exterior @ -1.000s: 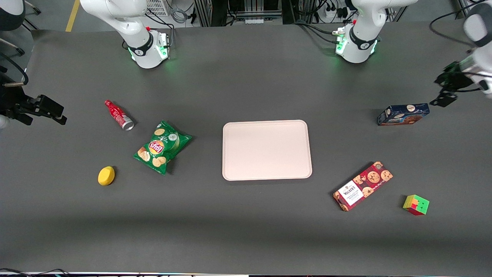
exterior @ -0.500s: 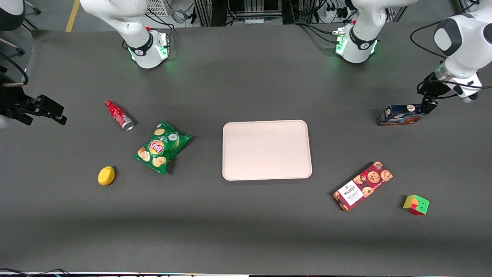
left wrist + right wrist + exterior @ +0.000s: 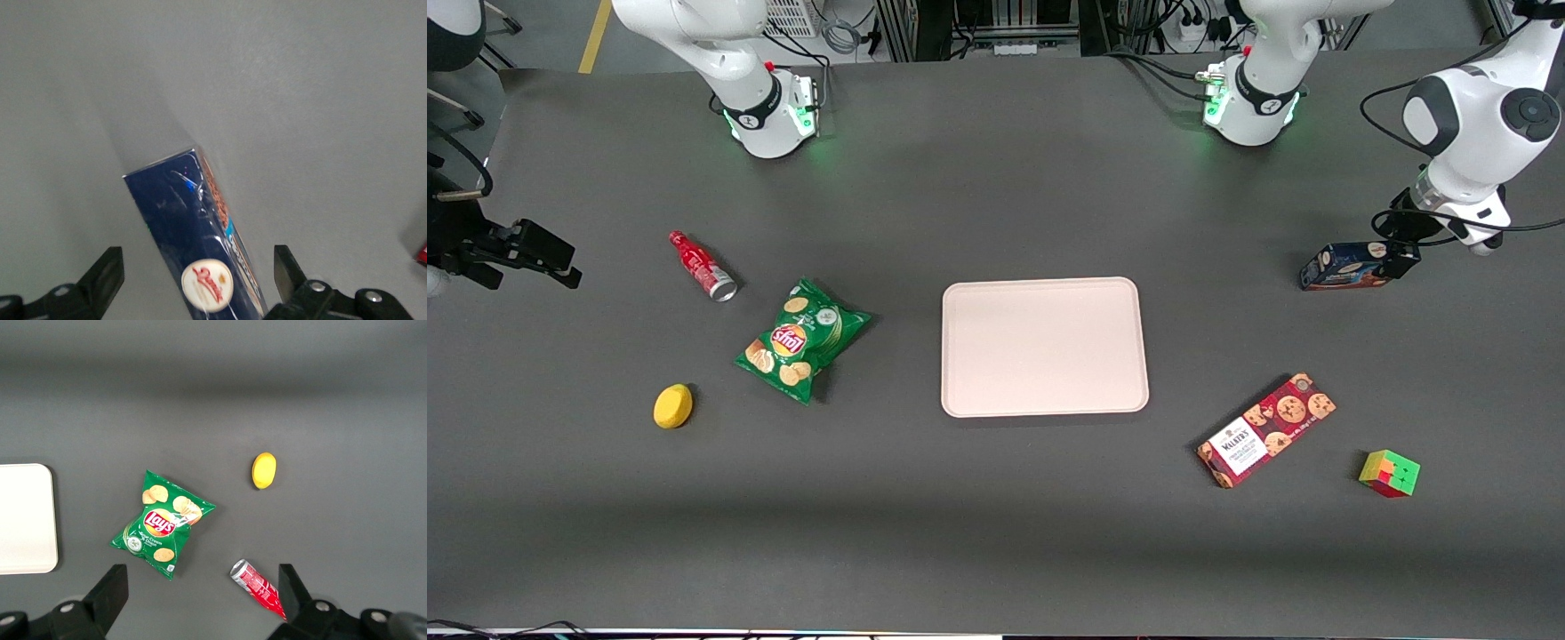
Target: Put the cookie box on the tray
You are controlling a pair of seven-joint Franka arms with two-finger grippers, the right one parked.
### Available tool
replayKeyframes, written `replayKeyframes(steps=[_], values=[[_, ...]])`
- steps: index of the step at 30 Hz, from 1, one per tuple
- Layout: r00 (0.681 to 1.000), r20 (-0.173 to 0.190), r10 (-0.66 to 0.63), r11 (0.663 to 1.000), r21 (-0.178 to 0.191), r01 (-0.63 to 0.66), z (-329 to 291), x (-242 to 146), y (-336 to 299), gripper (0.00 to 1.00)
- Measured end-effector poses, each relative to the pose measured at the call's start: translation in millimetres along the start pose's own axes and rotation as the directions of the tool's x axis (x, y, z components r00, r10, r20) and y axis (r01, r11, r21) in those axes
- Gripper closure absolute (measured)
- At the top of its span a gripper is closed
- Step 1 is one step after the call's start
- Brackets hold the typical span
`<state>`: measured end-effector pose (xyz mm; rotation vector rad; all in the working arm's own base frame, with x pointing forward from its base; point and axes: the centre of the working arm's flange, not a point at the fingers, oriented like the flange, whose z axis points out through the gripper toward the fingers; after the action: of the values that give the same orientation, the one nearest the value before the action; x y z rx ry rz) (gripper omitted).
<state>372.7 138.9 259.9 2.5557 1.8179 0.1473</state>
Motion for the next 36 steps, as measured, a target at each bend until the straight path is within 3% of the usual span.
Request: replayKeyframes(steps=[7,11,12,13,14,17,20,25,36], values=[[1.000,-0.010,-0.020,1.000,0.002,0.021,18,-1,-2,0.04],[0.999,-0.007,-0.044,0.999,0.013,0.045,22,-2,-3,0.25],[0.999,-0.006,-0.050,0.999,0.016,0.050,23,-2,-3,0.36],[0.998,-0.005,-0.055,0.998,0.017,0.055,23,-3,-3,0.36],[0.998,-0.004,-0.058,0.998,0.020,0.058,23,-3,-3,0.46],[0.998,0.001,-0.060,0.998,0.029,0.060,22,-3,-1,0.61],[0.998,0.001,-0.057,0.998,0.032,0.057,18,-1,3,0.68],[1.000,-0.007,-0.018,0.999,0.028,0.018,2,-2,28,0.71],[0.989,-0.013,0.149,0.985,0.089,-0.147,-98,-30,128,0.71]])
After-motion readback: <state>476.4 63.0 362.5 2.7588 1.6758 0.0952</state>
